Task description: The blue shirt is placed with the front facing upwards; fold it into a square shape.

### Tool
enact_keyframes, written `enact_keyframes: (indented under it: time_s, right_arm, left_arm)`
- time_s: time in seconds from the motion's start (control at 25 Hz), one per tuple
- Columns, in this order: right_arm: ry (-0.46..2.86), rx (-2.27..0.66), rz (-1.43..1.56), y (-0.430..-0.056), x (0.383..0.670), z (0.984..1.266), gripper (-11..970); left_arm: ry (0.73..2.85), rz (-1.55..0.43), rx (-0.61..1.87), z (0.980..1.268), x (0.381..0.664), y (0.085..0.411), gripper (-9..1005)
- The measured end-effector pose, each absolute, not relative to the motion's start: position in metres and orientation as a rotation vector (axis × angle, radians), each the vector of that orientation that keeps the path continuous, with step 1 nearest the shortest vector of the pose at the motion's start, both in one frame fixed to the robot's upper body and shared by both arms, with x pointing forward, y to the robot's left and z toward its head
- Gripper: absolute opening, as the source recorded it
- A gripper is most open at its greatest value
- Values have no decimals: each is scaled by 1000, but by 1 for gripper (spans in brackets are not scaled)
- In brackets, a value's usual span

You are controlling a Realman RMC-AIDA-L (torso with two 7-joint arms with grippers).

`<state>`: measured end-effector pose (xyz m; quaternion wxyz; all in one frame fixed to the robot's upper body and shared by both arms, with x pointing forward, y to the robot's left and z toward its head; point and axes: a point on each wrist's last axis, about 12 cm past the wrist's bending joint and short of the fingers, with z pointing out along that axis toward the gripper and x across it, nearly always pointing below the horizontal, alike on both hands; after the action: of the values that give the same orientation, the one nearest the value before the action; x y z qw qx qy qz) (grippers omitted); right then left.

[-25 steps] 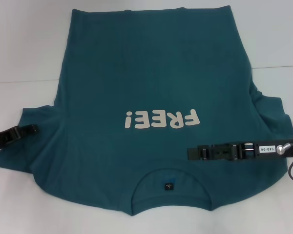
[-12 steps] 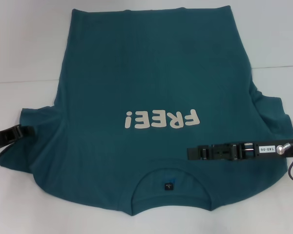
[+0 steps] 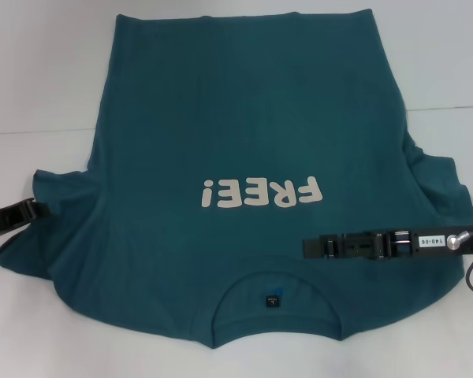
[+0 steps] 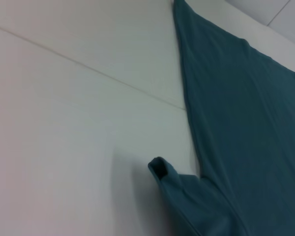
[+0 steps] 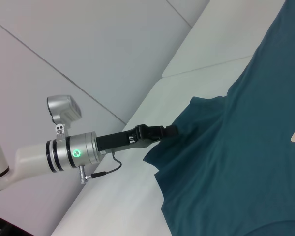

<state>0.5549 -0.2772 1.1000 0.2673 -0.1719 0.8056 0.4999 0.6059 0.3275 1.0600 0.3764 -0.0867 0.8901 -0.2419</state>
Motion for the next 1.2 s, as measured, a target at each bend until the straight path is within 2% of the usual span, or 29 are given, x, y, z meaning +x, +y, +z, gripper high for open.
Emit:
enact_keyframes:
  time_s: [0.24, 0.84, 1.2]
  right_arm:
    - [2174, -462, 1349, -277, 555, 1100, 944]
    - [2171, -448, 1353, -279, 553, 1099, 944]
    - [2172, -444, 1356, -279, 552, 1098, 944]
  left_arm:
    - [2258, -615, -206, 1068, 609, 331, 28]
    - [2199, -505, -203, 1091, 622, 353, 47]
    - [2232, -566, -111, 1112, 636, 339, 59]
